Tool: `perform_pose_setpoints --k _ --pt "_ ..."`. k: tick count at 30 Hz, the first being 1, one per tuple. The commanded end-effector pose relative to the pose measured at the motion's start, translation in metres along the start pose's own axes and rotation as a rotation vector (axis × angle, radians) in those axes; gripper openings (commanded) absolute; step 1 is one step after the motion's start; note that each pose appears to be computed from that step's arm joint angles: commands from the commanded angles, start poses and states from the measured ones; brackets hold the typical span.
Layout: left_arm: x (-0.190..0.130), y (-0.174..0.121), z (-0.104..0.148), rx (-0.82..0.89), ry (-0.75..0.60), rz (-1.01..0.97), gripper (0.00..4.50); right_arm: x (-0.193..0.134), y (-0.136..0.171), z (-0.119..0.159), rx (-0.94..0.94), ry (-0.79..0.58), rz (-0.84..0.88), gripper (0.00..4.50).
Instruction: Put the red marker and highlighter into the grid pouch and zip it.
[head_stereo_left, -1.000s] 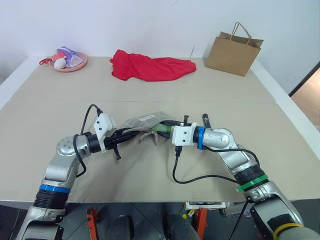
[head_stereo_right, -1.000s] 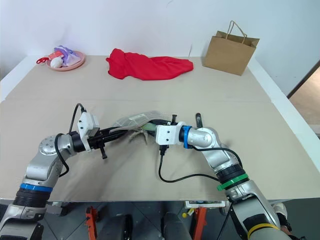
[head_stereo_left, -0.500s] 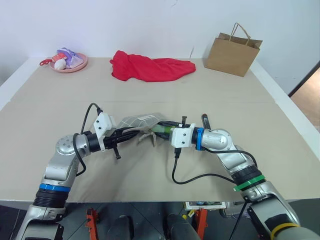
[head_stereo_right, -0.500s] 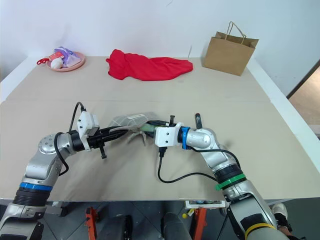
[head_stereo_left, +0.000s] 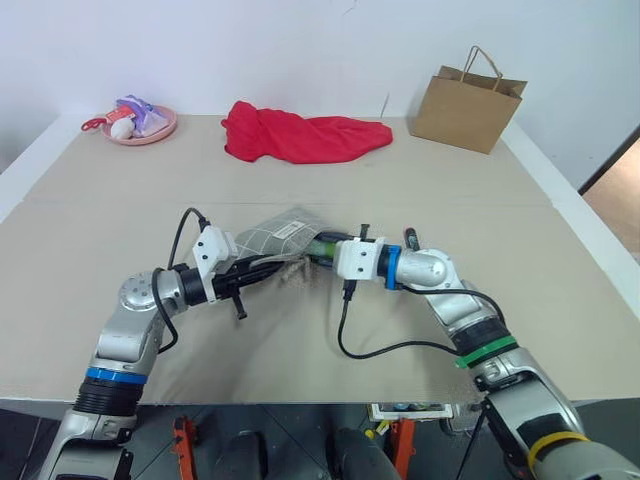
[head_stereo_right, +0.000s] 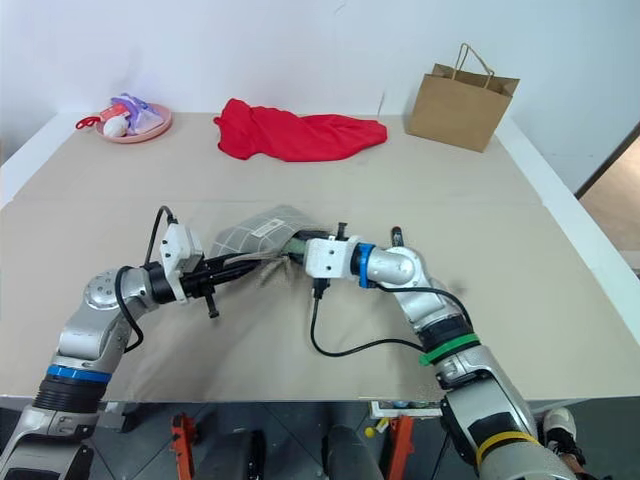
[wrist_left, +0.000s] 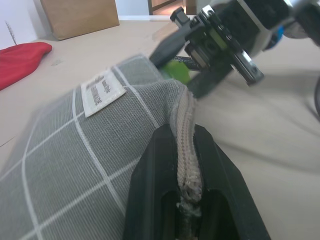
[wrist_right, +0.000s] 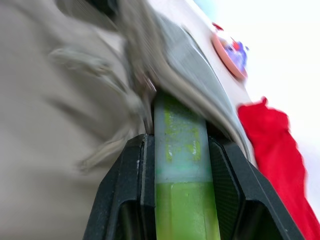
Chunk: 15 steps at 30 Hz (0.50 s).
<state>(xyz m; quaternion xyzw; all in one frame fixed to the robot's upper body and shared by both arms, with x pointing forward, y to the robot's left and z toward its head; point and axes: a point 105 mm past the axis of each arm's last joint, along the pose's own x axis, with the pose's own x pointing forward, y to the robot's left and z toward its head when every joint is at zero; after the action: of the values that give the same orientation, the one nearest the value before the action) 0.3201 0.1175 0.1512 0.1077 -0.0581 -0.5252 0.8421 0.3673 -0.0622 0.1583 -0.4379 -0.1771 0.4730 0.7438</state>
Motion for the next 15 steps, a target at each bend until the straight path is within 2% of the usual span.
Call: perform_pose_setpoints --k 1,10,15 --pt "0.005 -0.003 0.013 0.027 -0.047 -0.033 0.00 -0.010 -0.018 0.003 -0.027 -0.012 -0.067 1.09" --pt "0.006 -0.002 0.016 -0.001 -0.074 -0.048 0.00 -0.025 -0.002 -0.003 -0.070 0.027 -0.037 1.09" --pt "0.008 -0.002 0.020 -0.050 -0.080 -0.083 0.00 -0.032 0.000 0.005 -0.074 0.016 -0.034 1.09"
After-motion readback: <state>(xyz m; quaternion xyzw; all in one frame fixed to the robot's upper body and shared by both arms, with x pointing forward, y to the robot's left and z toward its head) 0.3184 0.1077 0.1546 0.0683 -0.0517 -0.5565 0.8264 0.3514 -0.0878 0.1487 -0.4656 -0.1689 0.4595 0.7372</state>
